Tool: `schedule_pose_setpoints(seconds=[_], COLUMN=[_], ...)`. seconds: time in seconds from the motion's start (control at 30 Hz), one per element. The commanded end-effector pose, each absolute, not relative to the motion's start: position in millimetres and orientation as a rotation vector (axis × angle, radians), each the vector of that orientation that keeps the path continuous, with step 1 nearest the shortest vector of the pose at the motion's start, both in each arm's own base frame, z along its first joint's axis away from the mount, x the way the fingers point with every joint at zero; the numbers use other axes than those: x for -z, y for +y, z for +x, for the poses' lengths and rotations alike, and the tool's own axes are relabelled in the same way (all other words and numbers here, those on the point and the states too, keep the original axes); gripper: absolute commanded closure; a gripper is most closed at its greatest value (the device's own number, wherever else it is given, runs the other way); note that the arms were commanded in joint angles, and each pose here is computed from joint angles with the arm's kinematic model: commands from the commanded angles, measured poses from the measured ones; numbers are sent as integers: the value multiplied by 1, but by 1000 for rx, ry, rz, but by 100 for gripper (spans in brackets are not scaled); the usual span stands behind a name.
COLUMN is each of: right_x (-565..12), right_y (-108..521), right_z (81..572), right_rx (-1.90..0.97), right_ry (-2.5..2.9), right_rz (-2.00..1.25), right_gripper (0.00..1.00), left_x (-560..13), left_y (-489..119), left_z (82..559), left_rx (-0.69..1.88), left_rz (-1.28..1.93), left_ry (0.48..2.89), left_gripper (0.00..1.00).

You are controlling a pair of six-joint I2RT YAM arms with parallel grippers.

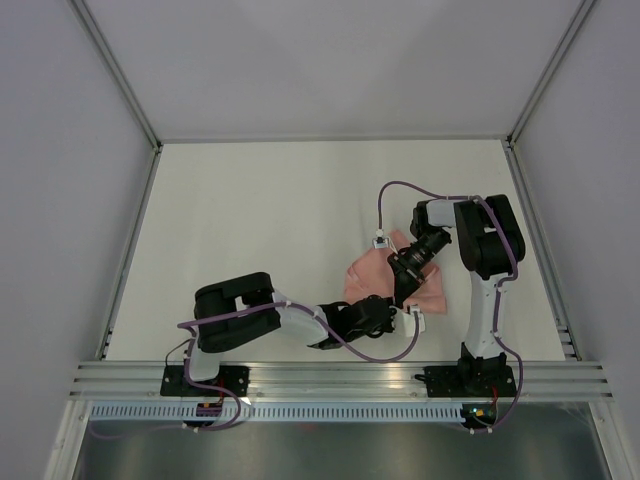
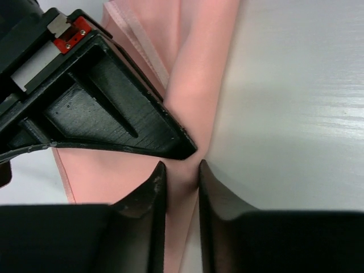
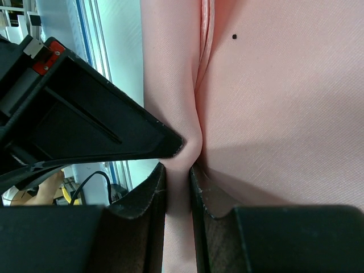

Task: Fold the napkin, place the utensils inside, and roll it up
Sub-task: Roll the napkin with the utensil

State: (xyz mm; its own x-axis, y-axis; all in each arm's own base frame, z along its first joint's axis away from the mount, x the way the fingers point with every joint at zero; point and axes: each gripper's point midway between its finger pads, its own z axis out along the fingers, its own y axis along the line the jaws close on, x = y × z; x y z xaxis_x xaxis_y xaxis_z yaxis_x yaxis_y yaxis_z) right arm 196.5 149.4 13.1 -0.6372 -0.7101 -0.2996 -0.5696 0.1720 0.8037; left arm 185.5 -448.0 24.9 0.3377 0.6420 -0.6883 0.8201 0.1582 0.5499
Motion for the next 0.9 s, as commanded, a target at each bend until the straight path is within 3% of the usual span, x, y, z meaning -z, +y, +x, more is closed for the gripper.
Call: schedule_pose_setpoints(seconds=[0.0,0.17,0.23,0.37,0.47,0.87], right_x=[16,15,15,13,7,-36], right_y=[141,141,140,139,138,134], right_z=[215,215,216,220,229,270], right_rx=[1380,1371,1358,1324,1277,1097], right_ry=[-2313,-2316,-2334,-2377,-2443,-2806], right_rz=[1454,1452,1452,1477,1510,1552], right_gripper=[85,84,78,54,42,34], left_x=[12,25,29,33,35,32], left_y=[-437,-429,-426,-425,-424,-416], left_z=[172,169,164,156,152,147], left_rx=[221,270,313,442,510,707], left_rz=[1677,1696,1717,1760,1775,1759], left_ry=[1441,1521,1557,1631,1682,1834], left_gripper=[80,92,98,98,98,98])
